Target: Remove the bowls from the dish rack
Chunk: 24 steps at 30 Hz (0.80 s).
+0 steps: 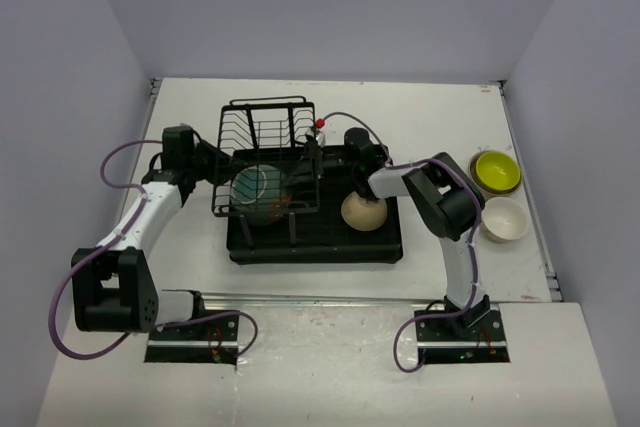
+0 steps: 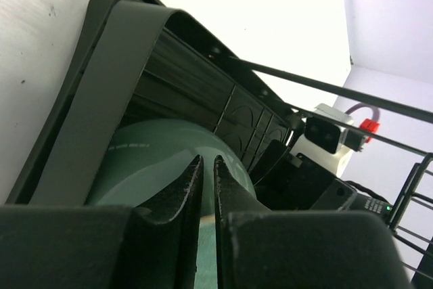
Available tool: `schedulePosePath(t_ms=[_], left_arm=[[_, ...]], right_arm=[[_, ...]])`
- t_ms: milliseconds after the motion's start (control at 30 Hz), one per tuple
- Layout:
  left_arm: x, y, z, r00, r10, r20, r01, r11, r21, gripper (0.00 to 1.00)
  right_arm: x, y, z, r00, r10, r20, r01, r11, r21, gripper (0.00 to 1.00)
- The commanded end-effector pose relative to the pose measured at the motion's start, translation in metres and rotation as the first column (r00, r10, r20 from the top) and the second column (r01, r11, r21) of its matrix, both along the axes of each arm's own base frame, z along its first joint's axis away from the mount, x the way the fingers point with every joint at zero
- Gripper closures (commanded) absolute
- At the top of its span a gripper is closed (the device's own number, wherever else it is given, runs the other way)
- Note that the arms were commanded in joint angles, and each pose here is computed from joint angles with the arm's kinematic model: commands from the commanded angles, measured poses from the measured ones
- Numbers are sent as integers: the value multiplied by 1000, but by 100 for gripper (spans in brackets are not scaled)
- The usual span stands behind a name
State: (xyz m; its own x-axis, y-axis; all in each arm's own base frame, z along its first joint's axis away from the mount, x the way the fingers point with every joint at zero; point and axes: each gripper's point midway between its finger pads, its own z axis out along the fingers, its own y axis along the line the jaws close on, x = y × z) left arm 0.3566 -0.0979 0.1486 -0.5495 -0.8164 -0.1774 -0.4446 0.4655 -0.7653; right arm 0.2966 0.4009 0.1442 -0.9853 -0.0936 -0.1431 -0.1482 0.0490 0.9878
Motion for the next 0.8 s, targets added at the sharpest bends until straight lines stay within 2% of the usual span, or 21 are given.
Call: schedulePosePath(t_ms=[0, 367, 533, 767], left_arm=[[-12, -14, 5, 998, -55, -17, 54, 998, -39, 88], [-11, -15, 9, 998, -59, -10, 59, 998, -38, 88], [-13, -15, 8, 998, -62, -12, 62, 997, -39, 88], [-13, -15, 6, 998, -59, -15, 58, 997, -46, 88]], right_arm=[[2, 18, 47, 988, -6, 152, -13, 993, 121, 45], [-6, 22, 34, 996, 2, 94, -13, 993, 120, 48], [-22, 18, 26, 995, 78, 58, -85, 988, 132, 64], [-44, 15, 25, 986, 158, 60, -165, 977, 138, 61]])
